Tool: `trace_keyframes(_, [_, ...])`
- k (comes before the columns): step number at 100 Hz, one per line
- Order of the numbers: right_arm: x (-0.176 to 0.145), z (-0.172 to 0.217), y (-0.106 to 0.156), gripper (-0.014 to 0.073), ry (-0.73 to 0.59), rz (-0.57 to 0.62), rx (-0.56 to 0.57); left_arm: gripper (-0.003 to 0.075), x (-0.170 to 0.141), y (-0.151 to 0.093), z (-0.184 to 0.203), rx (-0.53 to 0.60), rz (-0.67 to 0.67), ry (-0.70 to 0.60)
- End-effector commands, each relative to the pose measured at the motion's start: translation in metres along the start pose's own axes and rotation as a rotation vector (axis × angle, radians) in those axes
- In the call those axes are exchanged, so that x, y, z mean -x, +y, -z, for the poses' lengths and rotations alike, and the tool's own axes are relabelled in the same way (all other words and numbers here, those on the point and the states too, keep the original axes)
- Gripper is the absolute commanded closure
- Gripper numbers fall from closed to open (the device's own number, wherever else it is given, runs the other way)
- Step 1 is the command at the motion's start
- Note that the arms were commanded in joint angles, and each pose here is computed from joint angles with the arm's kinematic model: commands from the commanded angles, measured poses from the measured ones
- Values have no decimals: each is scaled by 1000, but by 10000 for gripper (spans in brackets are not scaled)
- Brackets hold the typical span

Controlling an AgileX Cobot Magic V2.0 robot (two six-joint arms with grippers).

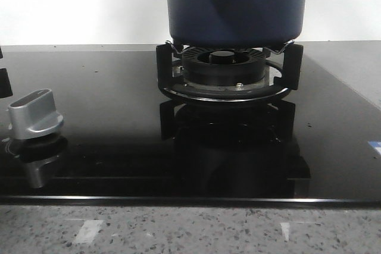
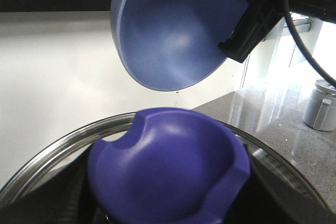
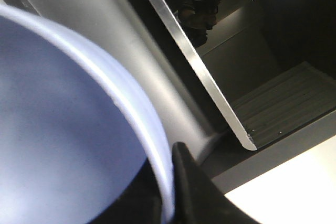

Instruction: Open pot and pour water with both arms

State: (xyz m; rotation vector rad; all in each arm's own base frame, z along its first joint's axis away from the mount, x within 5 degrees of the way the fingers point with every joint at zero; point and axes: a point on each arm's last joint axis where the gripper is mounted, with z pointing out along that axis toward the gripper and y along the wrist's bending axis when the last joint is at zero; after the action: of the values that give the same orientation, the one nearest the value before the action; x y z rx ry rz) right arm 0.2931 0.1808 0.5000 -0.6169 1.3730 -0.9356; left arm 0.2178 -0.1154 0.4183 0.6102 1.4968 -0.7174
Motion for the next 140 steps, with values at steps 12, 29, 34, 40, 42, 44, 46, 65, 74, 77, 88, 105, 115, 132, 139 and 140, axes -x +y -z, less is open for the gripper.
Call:
trace_keyframes(12, [-4,9,-26,641,21,-25,-75,353,22,-7,9,-12,29,-93])
trace_keyframes(29, [-15,7,-2,641,85,23,-24,353,22,-7,9,-12,29,-93])
trace_keyframes(34, [-19,7,6,641,107,28,3,353,22,-7,9,-12,29,-93])
trace_keyframes(40, [-23,7,14,641,129,37,25,353,22,-7,9,-12,29,-93])
trace_keyframes(42, [-24,7,15,641,135,38,27,353,22,-7,9,-12,29,-93])
trace_keyframes(44, [-25,7,16,641,141,39,32,353,22,-7,9,-14,29,-93])
trace_keyframes(46, [-25,7,17,641,142,36,36,353,22,-7,9,-14,29,-93])
trace_keyframes(65, [-28,12,-3,644,171,-100,-8,353,22,-8,9,-16,29,-93])
trace_keyframes(74, [-34,17,-29,644,193,-270,3,353,21,-9,9,-26,28,-92])
trace_keyframes(77, [-39,17,-39,644,219,-350,36,353,21,-9,9,-27,28,-92])
trace_keyframes(88, [-63,21,-69,644,331,-611,130,353,21,-9,9,-32,28,-92])
trace_keyframes(105, [-128,19,-101,644,601,-855,165,353,21,-9,9,-34,28,-92])
trace_keyframes(115, [-169,17,-102,644,754,-924,191,353,21,-10,9,-42,27,-91])
trace_keyframes(132, [-242,20,-69,644,1024,-1047,223,353,21,-10,9,-47,27,-91])
trace_keyframes(139, [-263,26,-49,644,1107,-1093,247,353,21,-12,9,-58,27,-90])
trace_keyframes(140, [-267,27,-44,644,1126,-1098,255,353,21,-12,9,-58,27,-90])
